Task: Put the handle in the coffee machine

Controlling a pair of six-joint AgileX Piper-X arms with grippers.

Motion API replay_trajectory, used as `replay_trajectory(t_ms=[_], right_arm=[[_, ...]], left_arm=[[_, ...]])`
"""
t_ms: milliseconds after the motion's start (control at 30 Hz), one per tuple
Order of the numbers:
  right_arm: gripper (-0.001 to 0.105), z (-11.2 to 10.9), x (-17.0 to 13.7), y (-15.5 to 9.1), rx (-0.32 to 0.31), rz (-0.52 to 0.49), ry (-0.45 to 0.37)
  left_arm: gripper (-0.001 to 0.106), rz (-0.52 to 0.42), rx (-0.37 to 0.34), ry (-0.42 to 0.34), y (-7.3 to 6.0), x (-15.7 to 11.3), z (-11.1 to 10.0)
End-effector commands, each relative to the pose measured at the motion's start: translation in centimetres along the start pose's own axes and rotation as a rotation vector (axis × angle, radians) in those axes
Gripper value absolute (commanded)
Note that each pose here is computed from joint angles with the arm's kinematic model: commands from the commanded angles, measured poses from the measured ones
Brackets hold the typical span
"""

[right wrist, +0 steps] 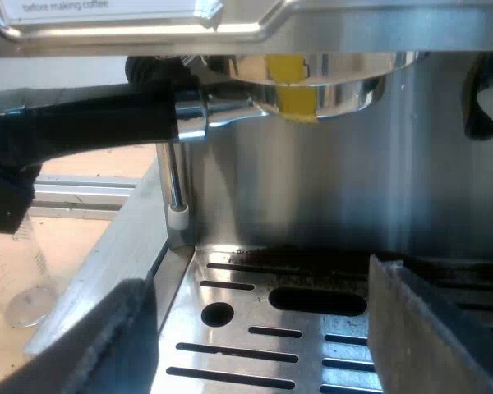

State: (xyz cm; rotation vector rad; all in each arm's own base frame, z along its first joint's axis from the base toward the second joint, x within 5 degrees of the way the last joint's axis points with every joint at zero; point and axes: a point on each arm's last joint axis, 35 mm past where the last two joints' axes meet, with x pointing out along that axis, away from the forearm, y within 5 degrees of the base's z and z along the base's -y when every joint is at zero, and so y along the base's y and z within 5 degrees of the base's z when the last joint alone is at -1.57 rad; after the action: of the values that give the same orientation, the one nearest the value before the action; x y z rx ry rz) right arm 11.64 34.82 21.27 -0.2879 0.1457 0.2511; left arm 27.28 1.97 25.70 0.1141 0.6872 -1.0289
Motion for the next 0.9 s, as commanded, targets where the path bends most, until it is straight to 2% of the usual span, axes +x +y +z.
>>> replay_trajectory(t_ms=[33, 300, 467, 500, 667, 733, 900], right_arm=[[0.057, 0.0, 0.2, -0.2, -0.01, -0.022, 0.004], [0.057, -1.4, 3.1, -1.2, -0.032, -0.015, 0.057], [0.038, -2.7, 5.8, -1.8, -0.01, 0.003, 0.08], [0.037, -2.8, 6.0, -1.8, -0.012, 0.001, 0.078], [0.036, -3.5, 7.8, -1.4, -0.056, 0.0, 0.001], [0.036, -3.7, 8.3, -1.3, -0.049, 0.013, -0.029], [0.036, -4.7, 9.3, -1.2, -0.023, -0.031, -0.077]], left_arm=[[0.0, -0.044, 0.038, -0.088, -0.9, -0.9, 1.2], [0.0, -0.067, 0.022, -0.099, -1.1, -0.9, 1.2], [0.0, -0.069, 0.015, -0.097, -1.2, -0.9, 1.2], [0.0, -0.069, 0.015, -0.097, -1.2, -0.9, 1.2], [0.0, -0.065, 0.015, -0.093, -1.2, -0.9, 1.1], [0.0, -0.066, 0.012, -0.093, -1.2, -0.9, 1.1], [0.0, -0.069, 0.006, -0.09, -1.2, -0.9, 1.1]])
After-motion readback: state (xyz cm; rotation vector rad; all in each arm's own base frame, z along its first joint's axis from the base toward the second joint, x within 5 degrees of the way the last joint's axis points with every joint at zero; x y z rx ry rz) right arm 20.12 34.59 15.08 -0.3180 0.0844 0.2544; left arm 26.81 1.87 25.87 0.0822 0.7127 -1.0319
